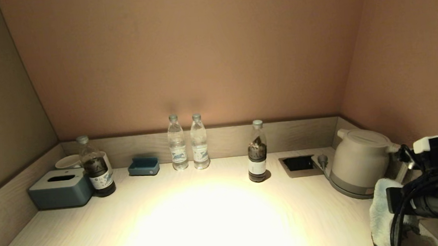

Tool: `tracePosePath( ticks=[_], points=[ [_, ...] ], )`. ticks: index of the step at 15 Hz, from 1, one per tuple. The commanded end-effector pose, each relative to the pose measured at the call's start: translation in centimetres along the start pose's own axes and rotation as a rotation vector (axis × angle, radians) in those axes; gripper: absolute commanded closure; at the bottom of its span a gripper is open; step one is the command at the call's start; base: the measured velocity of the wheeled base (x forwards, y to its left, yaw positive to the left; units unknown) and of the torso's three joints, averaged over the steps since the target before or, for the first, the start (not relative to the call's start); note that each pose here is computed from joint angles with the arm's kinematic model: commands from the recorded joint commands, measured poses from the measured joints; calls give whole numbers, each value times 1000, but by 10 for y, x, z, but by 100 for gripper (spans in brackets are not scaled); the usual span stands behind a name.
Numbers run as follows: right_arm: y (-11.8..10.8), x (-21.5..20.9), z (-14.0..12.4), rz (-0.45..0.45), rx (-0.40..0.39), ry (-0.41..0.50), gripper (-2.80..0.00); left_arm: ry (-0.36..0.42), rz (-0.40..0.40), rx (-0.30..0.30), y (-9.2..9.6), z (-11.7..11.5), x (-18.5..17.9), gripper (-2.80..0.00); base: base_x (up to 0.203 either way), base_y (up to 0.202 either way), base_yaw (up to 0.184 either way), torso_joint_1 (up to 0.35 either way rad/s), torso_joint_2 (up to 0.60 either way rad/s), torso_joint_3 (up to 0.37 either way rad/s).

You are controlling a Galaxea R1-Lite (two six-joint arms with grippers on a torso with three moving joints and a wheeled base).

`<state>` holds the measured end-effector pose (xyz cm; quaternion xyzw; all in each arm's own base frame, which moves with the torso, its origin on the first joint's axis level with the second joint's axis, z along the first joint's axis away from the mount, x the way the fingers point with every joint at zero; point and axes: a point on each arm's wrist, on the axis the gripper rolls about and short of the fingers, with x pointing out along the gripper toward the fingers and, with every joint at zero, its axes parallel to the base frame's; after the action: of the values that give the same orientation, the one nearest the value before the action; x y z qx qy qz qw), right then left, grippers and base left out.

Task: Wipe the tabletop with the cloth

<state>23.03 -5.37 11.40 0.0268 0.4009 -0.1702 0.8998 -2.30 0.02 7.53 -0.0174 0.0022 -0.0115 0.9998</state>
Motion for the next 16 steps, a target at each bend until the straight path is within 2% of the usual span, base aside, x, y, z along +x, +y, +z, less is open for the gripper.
tracePosePath(
  ticks=[1, 5, 10, 11, 13, 16],
  points=[
    [1, 12, -4, -4, -6, 47, -280, 1, 0, 0, 0, 0, 0, 0, 0, 0, 0, 0, 0, 0],
    [1, 20, -2, -10, 2, 62, -280, 2, 0, 0, 0, 0, 0, 0, 0, 0, 0, 0, 0, 0],
    [-4, -13, 6, 6, 20, -62, -280, 2, 0, 0, 0, 0, 0, 0, 0, 0, 0, 0, 0, 0],
    [-4, -21, 6, 32, 18, -85, -280, 2, 0, 0, 0, 0, 0, 0, 0, 0, 0, 0, 0, 0],
    [-6, -57, 3, 114, -5, -204, -280, 1, 0, 0, 0, 0, 0, 0, 0, 0, 0, 0, 0, 0],
    [-8, -99, -16, 300, -91, -347, -280, 1, 0, 0, 0, 0, 0, 0, 0, 0, 0, 0, 0, 0]
  ],
)
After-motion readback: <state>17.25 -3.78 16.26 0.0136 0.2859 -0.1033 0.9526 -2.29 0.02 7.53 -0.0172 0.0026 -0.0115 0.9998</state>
